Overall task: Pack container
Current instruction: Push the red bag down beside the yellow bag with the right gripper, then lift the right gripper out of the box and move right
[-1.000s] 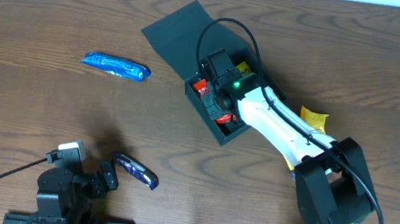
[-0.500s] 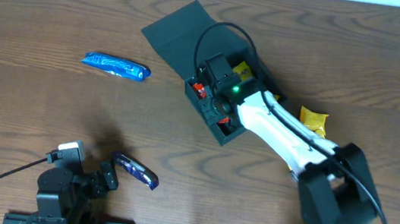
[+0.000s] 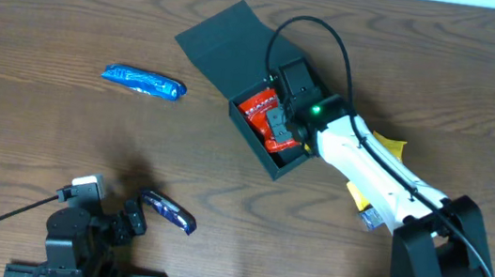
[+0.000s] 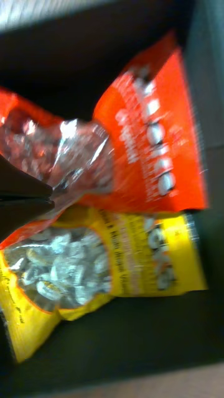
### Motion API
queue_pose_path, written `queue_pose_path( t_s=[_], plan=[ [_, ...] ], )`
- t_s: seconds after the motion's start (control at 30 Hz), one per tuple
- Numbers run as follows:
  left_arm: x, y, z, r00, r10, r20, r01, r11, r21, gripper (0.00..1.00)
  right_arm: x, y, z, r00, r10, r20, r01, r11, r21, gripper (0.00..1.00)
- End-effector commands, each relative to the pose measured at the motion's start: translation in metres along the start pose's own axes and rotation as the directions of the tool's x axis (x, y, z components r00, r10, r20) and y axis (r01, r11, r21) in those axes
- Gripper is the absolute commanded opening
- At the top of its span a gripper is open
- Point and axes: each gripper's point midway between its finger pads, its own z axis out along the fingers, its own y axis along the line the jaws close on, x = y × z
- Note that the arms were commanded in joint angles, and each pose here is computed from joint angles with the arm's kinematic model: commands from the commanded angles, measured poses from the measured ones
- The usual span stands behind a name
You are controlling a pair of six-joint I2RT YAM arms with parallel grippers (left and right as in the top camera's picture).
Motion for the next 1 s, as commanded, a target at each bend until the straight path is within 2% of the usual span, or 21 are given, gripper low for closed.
queue_pose_path(
  t_s=[0.0, 0.17, 0.63, 0.83, 0.97],
  plan=[
    [0.019, 0.007, 0.003, 0.998, 0.001, -0.071, -0.003, 1.000, -0.027, 0.96, 0.016, 0.000, 0.013, 0.999, 0.029, -0.034, -0.029, 1.000, -0.003, 0.01],
    [0.019, 0.007, 0.003, 0.998, 0.001, -0.071, -0.003, 1.000, -0.027, 0.95, 0.021, 0.015, 0.020, 0.998, 0.050, -0.026, -0.052, 0.996, -0.079, 0.01],
    [0.019, 0.007, 0.003, 0.998, 0.001, -0.071, -0.003, 1.000, -0.027, 0.95, 0.032, 0.037, 0.057, 0.997, 0.057, -0.052, -0.062, 0.994, -0.093, 0.02],
    [0.019, 0.007, 0.003, 0.998, 0.001, -0.071, -0.003, 1.000, -0.027, 0.95, 0.028, 0.047, 0.048, 0.998, 0.037, -0.044, -0.042, 0.994, -0.105, 0.01],
    [0.019, 0.007, 0.003, 0.998, 0.001, -0.071, -0.003, 1.000, -0.027, 0.95, 0.014, 0.036, 0.023, 0.999, 0.040, -0.011, -0.041, 0.998, -0.058, 0.01]
  ],
)
